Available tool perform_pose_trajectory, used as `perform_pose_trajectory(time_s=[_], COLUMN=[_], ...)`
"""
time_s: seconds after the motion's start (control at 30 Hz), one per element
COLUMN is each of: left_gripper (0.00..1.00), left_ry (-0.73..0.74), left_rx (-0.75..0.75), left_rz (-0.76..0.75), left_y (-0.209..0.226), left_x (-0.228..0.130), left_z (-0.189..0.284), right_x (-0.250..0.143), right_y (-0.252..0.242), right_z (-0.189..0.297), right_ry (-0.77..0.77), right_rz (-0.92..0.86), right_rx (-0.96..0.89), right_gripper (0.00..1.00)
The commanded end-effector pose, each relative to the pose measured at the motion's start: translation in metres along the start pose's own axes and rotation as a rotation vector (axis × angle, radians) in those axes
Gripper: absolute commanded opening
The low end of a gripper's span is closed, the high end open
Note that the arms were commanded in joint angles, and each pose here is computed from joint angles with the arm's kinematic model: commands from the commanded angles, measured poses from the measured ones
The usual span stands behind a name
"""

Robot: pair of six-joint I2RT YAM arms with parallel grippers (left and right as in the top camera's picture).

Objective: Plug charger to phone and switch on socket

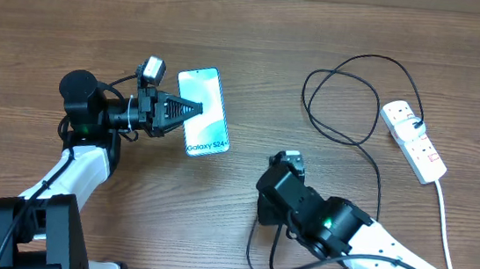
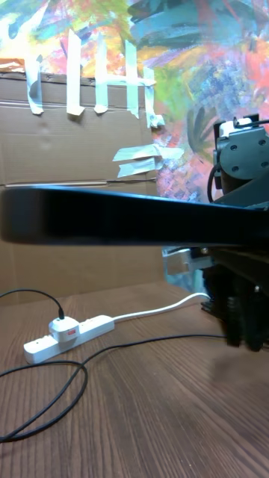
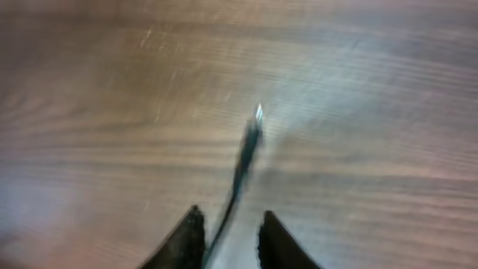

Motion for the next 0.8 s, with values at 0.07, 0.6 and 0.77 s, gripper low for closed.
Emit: perform_pose_trajectory(time_s=[0.07,0.6,0.77], left_gripper=[0.04,0.04,0.04], left_ry=[-0.012,-0.019,-0.012], left_rx=[0.001,0.002,0.001], left_rz=[-0.025,-0.026,-0.025], left_y=[-0.006,-0.006,-0.006], left_x=[0.007,0.007,0.007], left_z=[0.002,0.002,0.002], right_x=[0.0,0.01,0.006], right_y=[-0.01,0.011,0.007], right_z=[-0.026,-0.06,-0.083], right_ry=[0.005,-0.018,-0.008], right_rz=[-0.016,-0.025,-0.094], right_rx=[-0.107,-0.038,-0.079], right_gripper=[0.49,0.72,0.6])
Point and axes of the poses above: each gripper's point midway between its finger pads, its own z axis back along the fingers, its own y axis along the line the jaws close on, x = y × z, the point moved 3 cm from there along z, back along the fingers, and after that the axes turned 1 degree about z, right-handed, at the moved point
